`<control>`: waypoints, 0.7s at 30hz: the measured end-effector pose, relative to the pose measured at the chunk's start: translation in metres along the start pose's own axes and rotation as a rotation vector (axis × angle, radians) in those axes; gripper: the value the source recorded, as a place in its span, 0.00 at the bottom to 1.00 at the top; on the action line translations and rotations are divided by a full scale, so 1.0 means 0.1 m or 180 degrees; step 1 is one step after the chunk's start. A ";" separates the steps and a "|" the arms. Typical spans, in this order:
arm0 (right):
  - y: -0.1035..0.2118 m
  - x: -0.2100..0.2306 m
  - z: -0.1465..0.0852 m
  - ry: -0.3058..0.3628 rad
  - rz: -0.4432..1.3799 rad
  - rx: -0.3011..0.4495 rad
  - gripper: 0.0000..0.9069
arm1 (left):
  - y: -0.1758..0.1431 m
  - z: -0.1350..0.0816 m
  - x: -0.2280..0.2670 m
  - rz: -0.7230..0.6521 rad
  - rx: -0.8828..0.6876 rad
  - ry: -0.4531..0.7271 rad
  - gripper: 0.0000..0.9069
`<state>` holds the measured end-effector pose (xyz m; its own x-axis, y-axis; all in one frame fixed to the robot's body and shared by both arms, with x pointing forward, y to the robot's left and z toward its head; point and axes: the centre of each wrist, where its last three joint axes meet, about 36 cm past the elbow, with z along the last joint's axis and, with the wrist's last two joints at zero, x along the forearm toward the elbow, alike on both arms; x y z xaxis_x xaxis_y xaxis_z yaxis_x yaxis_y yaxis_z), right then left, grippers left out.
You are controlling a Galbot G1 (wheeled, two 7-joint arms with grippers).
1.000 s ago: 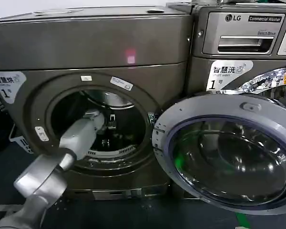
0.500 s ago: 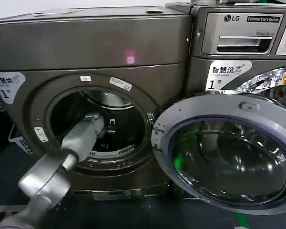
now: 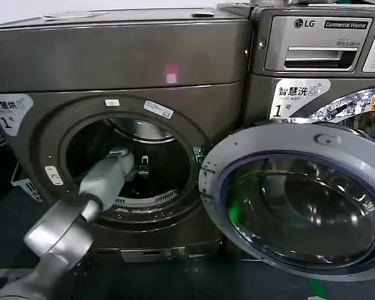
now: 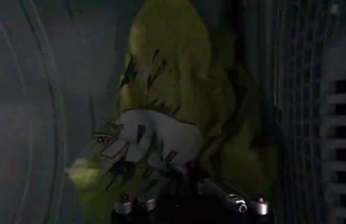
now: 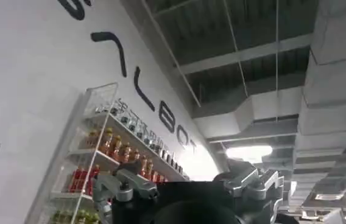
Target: Grasp the clothes from the dryer.
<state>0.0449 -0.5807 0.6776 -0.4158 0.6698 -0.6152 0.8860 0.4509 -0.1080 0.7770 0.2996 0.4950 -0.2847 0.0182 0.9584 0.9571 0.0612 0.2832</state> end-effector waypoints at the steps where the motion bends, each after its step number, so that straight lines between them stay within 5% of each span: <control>1: 0.00 0.00 0.00 0.0000 -0.0002 0.0000 1.00 | 0.00 0.01 0.00 -0.0001 -0.0001 -0.0003 0.00; 10: 0.01 0.00 -0.03 -0.0009 -0.0009 0.0007 1.00 | -0.01 0.08 0.01 -0.0108 0.0093 -0.0164 0.00; 21: 0.03 0.01 -0.03 -0.0007 -0.0004 -0.0006 1.00 | -0.11 0.25 -0.05 -0.0649 0.0823 -0.0972 0.00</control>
<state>0.0470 -0.5773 0.6791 -0.4166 0.6679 -0.6168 0.8850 0.4530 -0.1073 0.7667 0.3238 0.4863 -0.5062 0.2714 0.8186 0.8460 0.3409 0.4101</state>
